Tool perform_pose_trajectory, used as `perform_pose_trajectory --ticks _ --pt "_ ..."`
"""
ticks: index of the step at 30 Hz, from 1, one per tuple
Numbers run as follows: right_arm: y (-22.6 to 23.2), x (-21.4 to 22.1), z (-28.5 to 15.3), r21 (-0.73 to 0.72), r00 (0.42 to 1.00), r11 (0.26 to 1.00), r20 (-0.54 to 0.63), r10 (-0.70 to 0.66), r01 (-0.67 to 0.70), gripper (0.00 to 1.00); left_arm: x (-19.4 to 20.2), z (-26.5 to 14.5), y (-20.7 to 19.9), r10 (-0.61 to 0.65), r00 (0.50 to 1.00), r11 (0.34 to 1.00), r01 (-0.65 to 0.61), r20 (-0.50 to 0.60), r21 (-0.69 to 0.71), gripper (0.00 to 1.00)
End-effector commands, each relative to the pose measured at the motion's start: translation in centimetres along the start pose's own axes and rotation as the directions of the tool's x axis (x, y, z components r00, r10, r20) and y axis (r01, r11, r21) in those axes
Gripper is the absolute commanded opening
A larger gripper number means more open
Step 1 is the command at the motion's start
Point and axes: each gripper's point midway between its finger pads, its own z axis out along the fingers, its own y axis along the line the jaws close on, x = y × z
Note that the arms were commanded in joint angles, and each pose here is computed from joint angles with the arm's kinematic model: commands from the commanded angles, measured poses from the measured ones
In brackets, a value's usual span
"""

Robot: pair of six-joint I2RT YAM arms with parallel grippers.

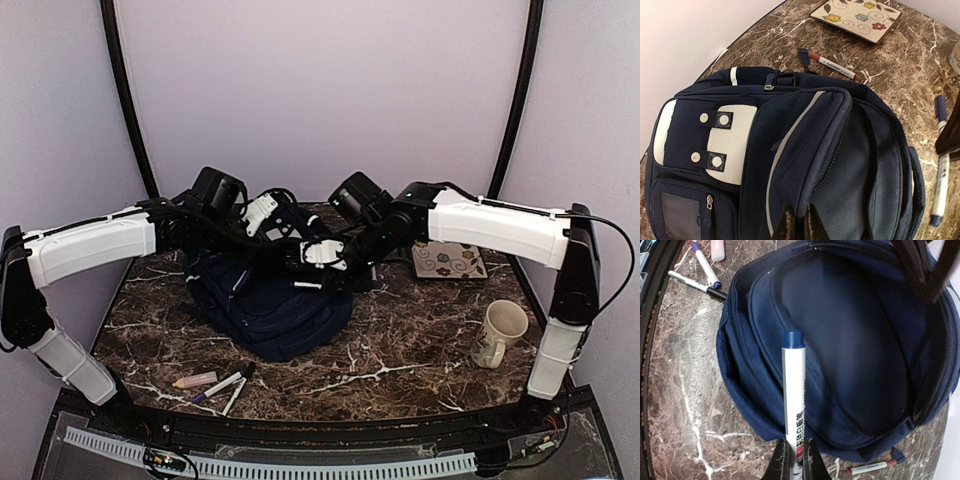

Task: Pack the student bag
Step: Place the pencil case in the upper front pocket of the bag.

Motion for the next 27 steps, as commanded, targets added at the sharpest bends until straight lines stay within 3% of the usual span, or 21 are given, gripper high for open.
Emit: perform_pose_trajectory --ticks 1,7,19,27 --pt "-1.6 -2.1 1.6 0.12 0.986 0.981 -0.087 -0.143 0.153 0.04 -5.3 -4.2 0.6 -0.067 0.967 0.994 0.044 0.247 0.099 0.0" --pt "-4.2 -4.7 4.0 0.24 0.968 0.94 -0.126 -0.216 0.241 0.05 -5.4 -5.6 1.7 -0.135 0.942 0.984 0.09 0.306 0.156 0.0" --pt "-8.1 -5.4 8.2 0.433 0.869 0.757 -0.305 -0.389 0.49 0.07 -4.9 -6.0 1.3 -0.18 0.93 0.967 0.108 0.32 0.23 0.0" --pt "-10.5 -5.5 10.3 0.566 0.838 0.618 -0.36 -0.409 0.545 0.23 -4.5 -6.0 1.4 -0.176 0.931 0.97 0.109 0.319 0.218 0.0"
